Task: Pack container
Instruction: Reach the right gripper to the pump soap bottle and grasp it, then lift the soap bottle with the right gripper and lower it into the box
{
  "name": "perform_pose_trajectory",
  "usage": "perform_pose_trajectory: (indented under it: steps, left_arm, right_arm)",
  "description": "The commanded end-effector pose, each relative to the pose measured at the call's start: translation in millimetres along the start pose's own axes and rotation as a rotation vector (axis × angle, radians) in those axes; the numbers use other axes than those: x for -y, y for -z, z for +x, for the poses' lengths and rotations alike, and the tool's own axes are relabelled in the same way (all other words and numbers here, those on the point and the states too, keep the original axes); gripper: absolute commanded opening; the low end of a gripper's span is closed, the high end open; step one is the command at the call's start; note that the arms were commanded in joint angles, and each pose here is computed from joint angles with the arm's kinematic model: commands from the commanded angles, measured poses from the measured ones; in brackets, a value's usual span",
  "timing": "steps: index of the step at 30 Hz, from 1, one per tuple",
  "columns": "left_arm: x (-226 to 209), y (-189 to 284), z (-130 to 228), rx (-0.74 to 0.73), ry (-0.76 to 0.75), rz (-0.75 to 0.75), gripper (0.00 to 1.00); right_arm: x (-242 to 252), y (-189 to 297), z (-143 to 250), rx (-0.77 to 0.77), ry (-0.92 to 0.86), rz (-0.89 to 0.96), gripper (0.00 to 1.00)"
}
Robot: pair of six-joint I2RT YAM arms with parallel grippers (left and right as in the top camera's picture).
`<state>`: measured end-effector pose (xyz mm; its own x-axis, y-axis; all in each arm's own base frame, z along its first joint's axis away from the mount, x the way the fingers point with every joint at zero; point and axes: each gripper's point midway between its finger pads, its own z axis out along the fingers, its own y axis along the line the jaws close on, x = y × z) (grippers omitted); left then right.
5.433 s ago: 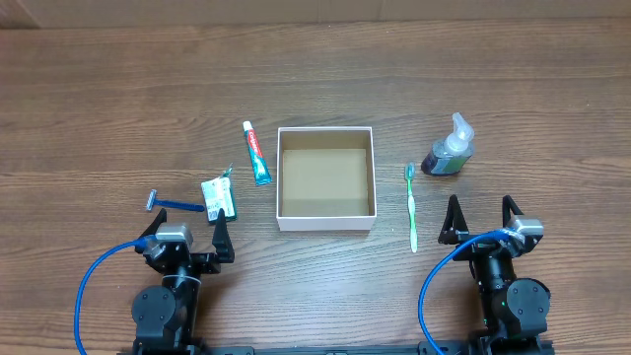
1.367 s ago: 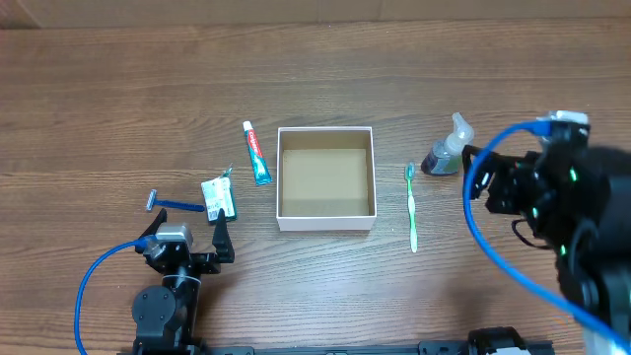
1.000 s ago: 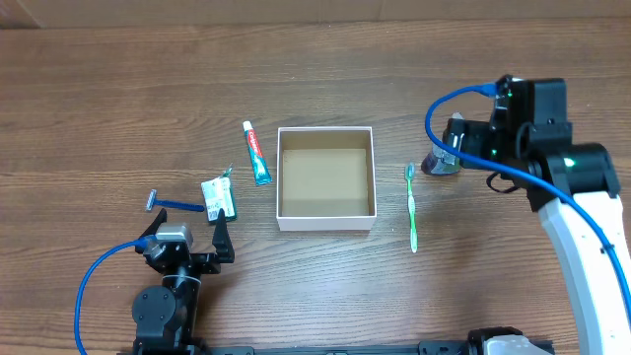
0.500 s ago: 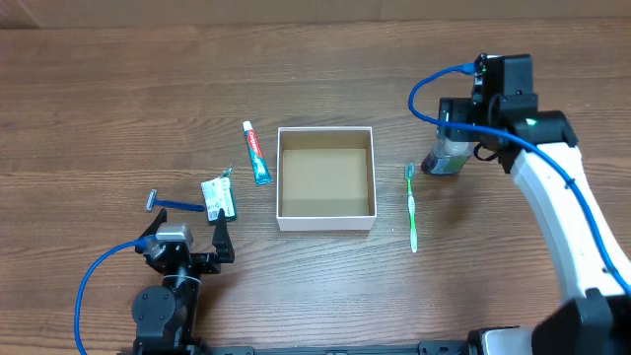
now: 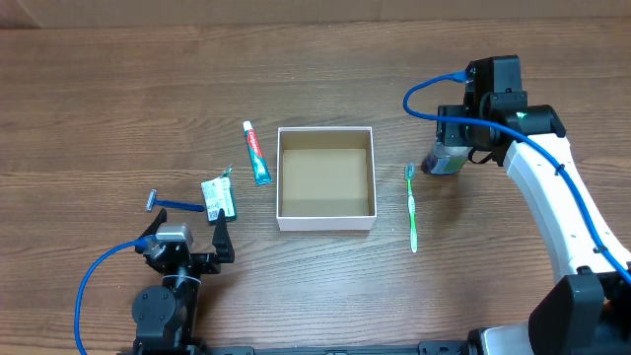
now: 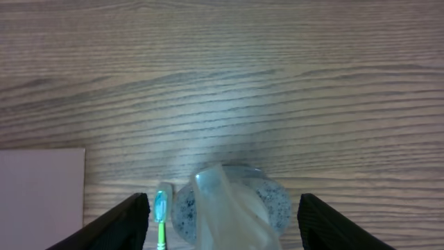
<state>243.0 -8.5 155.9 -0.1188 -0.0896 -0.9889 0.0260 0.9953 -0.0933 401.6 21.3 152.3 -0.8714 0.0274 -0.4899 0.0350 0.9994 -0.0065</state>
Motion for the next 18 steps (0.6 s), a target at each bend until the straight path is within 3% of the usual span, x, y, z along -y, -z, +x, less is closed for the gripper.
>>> perform_pose_trajectory:
  steps: [1,7,11,16,18]
  left_arm:
    - [-3.7,-0.3,0.9,0.004,-0.022,-0.016,1.0]
    - [-3.6,-0.3,0.9,0.004,-0.022,-0.016,1.0]
    - [-3.6,-0.3,0.9,0.004,-0.022,-0.016,1.0]
    - [-3.6,-0.3,0.9,0.004,-0.022,-0.016,1.0]
    - [-3.6,-0.3,0.9,0.004,-0.022,-0.016,1.0]
  right_arm:
    - [-3.6,-1.2,-3.2,-0.004,-0.001,-0.022,0.63]
    - [-3.3,-3.9,1.6,-0.026,-0.004,-0.02,0.61]
    - [-3.2,-4.6,3.2,-0.033,-0.003,-0.019,0.65]
    - [-3.2,-4.6,2.6,-0.031,-0.004,-0.019,0.49]
    - [-3.0,-4.6,2.7,-0.031,-0.008,-0.018,0.48]
